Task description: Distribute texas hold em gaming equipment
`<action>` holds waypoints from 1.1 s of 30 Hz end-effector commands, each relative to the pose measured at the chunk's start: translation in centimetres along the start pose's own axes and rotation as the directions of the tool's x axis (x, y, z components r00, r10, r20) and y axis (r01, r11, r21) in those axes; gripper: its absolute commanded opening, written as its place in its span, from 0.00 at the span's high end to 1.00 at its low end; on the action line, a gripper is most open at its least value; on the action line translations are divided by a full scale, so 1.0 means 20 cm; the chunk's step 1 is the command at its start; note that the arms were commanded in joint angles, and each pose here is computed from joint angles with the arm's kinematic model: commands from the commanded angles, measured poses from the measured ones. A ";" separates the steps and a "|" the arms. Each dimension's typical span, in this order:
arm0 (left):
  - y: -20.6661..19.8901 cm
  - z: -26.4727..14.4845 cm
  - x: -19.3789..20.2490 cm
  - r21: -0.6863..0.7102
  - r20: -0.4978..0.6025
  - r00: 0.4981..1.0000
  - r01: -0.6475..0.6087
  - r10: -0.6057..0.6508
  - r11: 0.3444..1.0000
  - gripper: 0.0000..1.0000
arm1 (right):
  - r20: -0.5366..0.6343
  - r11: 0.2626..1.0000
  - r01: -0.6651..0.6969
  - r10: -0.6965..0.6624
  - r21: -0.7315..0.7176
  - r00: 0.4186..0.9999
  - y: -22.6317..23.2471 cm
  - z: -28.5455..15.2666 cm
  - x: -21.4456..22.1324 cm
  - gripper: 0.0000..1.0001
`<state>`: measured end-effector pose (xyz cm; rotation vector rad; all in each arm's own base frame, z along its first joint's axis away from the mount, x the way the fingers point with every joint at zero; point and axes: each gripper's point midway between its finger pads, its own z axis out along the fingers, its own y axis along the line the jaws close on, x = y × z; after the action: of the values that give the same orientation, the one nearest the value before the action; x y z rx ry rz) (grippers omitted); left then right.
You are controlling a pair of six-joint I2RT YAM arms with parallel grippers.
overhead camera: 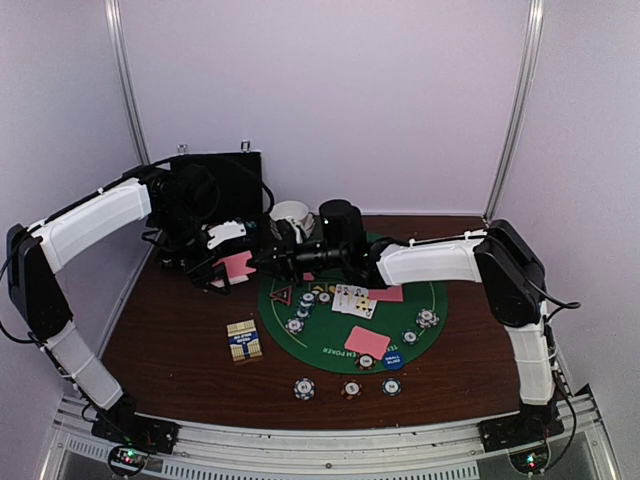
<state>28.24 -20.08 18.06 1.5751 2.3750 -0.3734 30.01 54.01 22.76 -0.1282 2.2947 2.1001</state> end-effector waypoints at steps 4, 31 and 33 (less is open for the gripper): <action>0.02 -0.02 -0.02 -0.039 0.025 0.999 -0.029 0.030 0.999 1.00 | 0.024 0.998 0.029 -0.028 -0.063 0.999 0.15 -0.13 -0.04 1.00; -0.03 0.11 0.38 -0.015 -0.046 0.999 -0.003 0.003 1.000 1.00 | 0.367 0.890 -0.124 -0.052 0.438 0.929 -0.62 -1.48 -0.20 1.00; -0.03 0.14 0.44 -0.020 -0.059 0.998 -0.009 0.007 1.000 1.00 | 0.356 0.869 -0.135 -0.051 0.477 0.933 -0.68 -1.49 -0.18 1.00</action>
<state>24.70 -14.70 12.73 1.5856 2.4816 -0.3342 37.16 24.62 15.26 0.3491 2.3893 1.4836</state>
